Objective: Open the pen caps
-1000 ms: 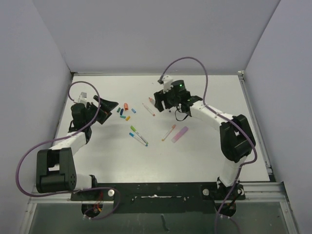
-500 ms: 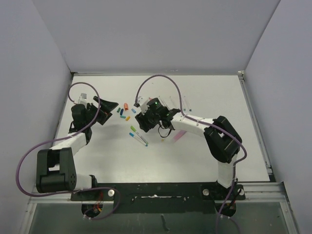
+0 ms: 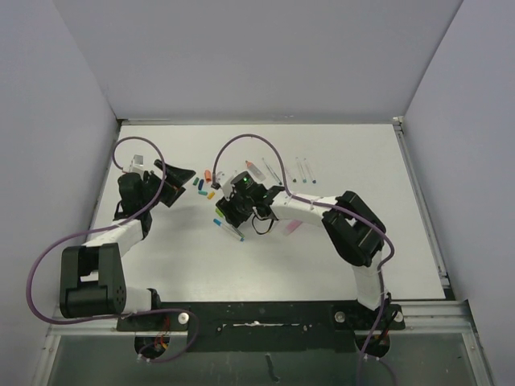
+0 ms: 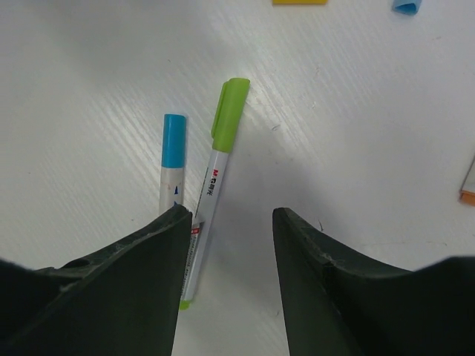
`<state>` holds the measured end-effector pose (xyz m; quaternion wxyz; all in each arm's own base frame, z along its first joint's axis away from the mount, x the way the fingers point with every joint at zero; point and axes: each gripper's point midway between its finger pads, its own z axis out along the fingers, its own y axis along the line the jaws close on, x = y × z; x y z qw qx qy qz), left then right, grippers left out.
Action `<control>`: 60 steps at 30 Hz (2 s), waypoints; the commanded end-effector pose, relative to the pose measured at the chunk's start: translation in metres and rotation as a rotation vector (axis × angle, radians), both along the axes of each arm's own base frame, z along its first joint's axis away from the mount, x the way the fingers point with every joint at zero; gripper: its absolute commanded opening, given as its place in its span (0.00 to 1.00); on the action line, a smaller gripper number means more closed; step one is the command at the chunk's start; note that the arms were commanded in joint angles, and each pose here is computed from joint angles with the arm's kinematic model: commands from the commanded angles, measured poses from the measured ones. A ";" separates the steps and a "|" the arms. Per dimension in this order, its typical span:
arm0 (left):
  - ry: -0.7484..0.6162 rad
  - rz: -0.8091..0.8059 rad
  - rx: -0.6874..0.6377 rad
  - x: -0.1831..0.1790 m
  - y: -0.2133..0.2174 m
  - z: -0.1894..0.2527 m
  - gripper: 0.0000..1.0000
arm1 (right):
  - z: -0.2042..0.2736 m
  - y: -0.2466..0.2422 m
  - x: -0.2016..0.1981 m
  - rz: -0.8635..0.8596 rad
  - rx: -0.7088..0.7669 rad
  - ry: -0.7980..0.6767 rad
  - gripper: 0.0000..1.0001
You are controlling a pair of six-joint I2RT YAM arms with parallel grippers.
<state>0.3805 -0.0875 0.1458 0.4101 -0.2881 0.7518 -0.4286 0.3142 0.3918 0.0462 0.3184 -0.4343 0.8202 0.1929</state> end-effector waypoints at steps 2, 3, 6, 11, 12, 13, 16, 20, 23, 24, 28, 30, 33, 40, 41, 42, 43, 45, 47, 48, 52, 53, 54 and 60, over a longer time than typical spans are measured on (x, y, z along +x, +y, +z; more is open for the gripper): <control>-0.058 -0.014 0.001 0.006 0.000 0.010 0.97 | 0.017 0.018 0.011 0.013 0.043 -0.056 0.47; -0.058 -0.014 0.001 0.006 0.000 0.010 0.97 | 0.016 0.018 0.011 0.015 0.040 -0.054 0.47; -0.057 -0.014 0.000 0.007 0.000 0.010 0.98 | 0.011 0.019 0.010 0.018 0.036 -0.047 0.47; -0.058 -0.014 0.000 0.008 0.000 0.010 0.98 | 0.004 0.020 0.008 0.025 0.027 -0.037 0.46; -0.059 -0.015 -0.001 0.008 0.000 0.011 0.97 | 0.003 0.021 0.007 0.026 0.025 -0.035 0.45; -0.059 -0.014 0.000 0.009 0.000 0.011 0.98 | 0.001 0.020 0.007 0.025 0.021 -0.033 0.45; -0.059 -0.014 0.000 0.009 0.000 0.011 0.98 | -0.004 0.019 0.005 0.029 0.009 -0.027 0.44; -0.058 -0.012 -0.001 0.009 0.000 0.011 0.98 | -0.011 0.016 0.002 0.030 -0.012 -0.020 0.42; -0.058 -0.011 -0.004 0.010 0.000 0.012 0.98 | -0.017 0.012 -0.001 0.027 -0.038 -0.013 0.37; -0.057 -0.009 -0.003 0.010 0.001 0.013 0.97 | -0.019 0.010 -0.002 0.024 -0.048 -0.009 0.34; -0.038 -0.005 0.006 0.011 0.000 0.017 0.98 | -0.027 0.001 -0.004 0.017 -0.094 0.014 0.25; -0.023 -0.011 0.006 0.009 -0.001 0.017 0.98 | -0.031 -0.002 -0.005 0.019 -0.116 0.031 0.19; -0.005 -0.024 -0.004 0.006 -0.007 0.016 0.97 | -0.030 -0.007 -0.005 0.007 -0.119 0.044 0.10; 0.018 -0.089 -0.014 -0.001 -0.038 0.012 0.96 | 0.026 -0.010 0.014 -0.045 0.017 -0.029 0.05; 0.016 -0.103 -0.016 -0.002 -0.044 0.011 0.96 | 0.037 -0.010 0.016 -0.047 0.041 -0.042 0.04; 0.015 -0.112 -0.016 -0.001 -0.050 0.011 0.96 | 0.046 -0.010 0.018 -0.047 0.061 -0.053 0.04; 0.014 -0.126 -0.015 -0.002 -0.056 0.010 0.96 | 0.054 -0.010 0.019 -0.047 0.082 -0.064 0.04; 0.021 -0.146 -0.019 -0.002 -0.066 0.007 0.96 | 0.067 -0.011 0.019 -0.045 0.114 -0.073 0.03; 0.021 -0.162 -0.024 -0.002 -0.075 0.004 0.95 | 0.079 -0.011 0.017 -0.040 0.142 -0.081 0.03; 0.026 -0.170 -0.024 -0.003 -0.079 0.001 0.94 | 0.084 -0.011 0.016 -0.039 0.154 -0.084 0.03; 0.031 -0.184 -0.029 -0.001 -0.088 -0.004 0.93 | 0.096 -0.009 0.008 -0.023 0.200 -0.074 0.03; 0.028 -0.188 -0.033 0.000 -0.089 -0.004 0.92 | 0.099 -0.008 0.006 -0.015 0.210 -0.072 0.03; 0.026 -0.192 -0.034 0.001 -0.091 -0.004 0.92 | 0.100 -0.008 0.004 -0.009 0.215 -0.067 0.03; 0.014 -0.209 -0.036 0.007 -0.098 -0.001 0.90 | 0.104 -0.002 0.000 0.013 0.244 -0.051 0.02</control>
